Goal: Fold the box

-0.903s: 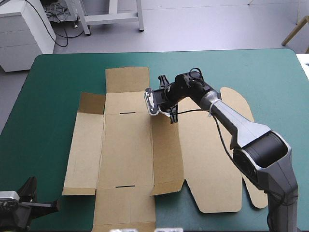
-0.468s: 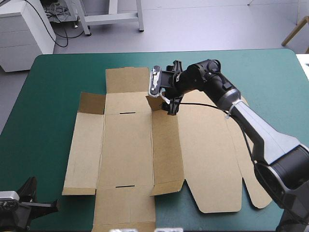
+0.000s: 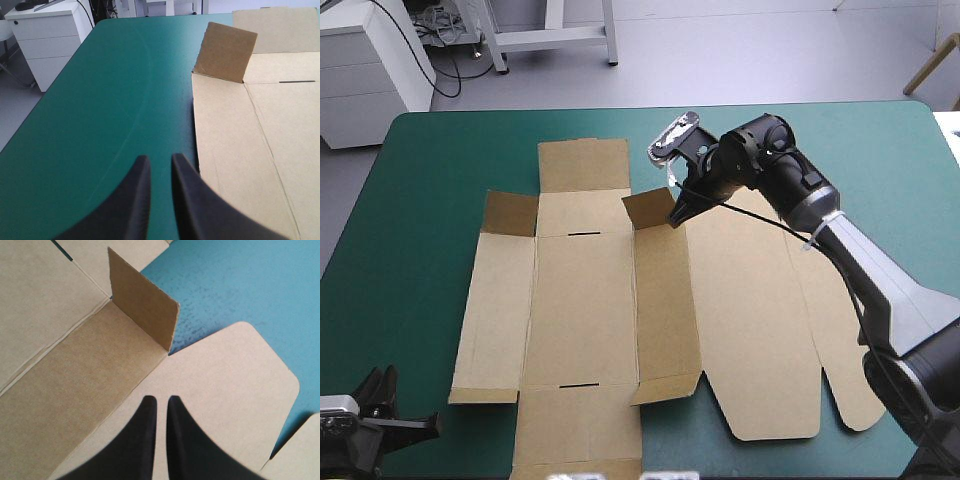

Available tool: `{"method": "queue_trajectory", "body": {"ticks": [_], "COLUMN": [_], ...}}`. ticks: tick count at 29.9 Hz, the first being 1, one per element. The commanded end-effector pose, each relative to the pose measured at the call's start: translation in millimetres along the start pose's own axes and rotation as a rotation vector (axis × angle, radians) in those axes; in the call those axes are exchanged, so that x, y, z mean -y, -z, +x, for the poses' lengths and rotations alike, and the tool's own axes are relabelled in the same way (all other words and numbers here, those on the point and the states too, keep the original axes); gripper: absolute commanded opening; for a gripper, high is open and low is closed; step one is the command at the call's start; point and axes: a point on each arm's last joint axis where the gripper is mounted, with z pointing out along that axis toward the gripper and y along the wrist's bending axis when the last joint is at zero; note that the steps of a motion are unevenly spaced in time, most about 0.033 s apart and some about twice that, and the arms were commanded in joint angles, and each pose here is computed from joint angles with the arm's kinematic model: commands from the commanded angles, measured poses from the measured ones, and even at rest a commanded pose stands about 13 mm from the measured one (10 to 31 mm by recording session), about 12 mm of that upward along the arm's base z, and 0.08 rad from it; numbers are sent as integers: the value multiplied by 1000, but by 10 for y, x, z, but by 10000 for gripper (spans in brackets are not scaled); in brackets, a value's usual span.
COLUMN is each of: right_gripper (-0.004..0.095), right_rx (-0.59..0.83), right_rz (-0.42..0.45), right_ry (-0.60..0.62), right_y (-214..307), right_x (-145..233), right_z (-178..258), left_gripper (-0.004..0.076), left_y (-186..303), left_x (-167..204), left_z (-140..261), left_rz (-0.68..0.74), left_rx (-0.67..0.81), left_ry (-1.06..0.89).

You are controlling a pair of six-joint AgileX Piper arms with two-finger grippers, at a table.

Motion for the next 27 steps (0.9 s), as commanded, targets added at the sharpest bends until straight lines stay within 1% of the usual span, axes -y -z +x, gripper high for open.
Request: {"method": "queue_trajectory", "body": {"ticks": [1, 2, 4, 5, 7, 11, 13, 15, 17, 21, 22, 27], "right_gripper": [2, 2, 0, 0, 0, 0, 0, 0, 0, 0, 0, -1], "right_rx": [86, 81, 90, 98, 121, 183, 191, 193, 240, 292, 307, 348], "right_rz": [56, 54, 67, 75, 97, 143, 161, 171, 183, 175, 169, 169], "right_ry": [-93, -109, -159, -180, -223, -283, -318, -354, -389, -433, -441, -444], "right_y": [332, 323, 333, 346, 389, 589, 704, 773, 893, 1057, 1105, 1176], "right_x": [71, 72, 112, 129, 160, 179, 158, 118, 39, -163, -222, -416], "right_z": [-2, 44, 148, 222, 404, 798, 1033, 1227, 1401, 1723, 1809, 2138], "left_gripper": [321, 413, 559, 615, 664, 648, 634, 632, 632, 632, 632, 630], "left_y": [56, 56, 56, 56, 56, 56, 57, 52, 43, -77, -83, -401], "left_x": [1, 1, -7, -9, -9, -9, 2, 7, 9, 31, 34, 80], "left_z": [-110, -110, -111, -109, -109, -109, -120, -153, -222, -471, -553, -988], "left_rz": [8, 8, 1, -1, -1, -1, 13, 18, 16, 11, 11, 0], "left_rx": [105, 105, 106, 105, 105, 105, 116, 133, 122, 41, 42, -74], "left_ry": [4, 4, 20, 28, 28, 28, 44, 60, 57, 43, 38, -37]}}
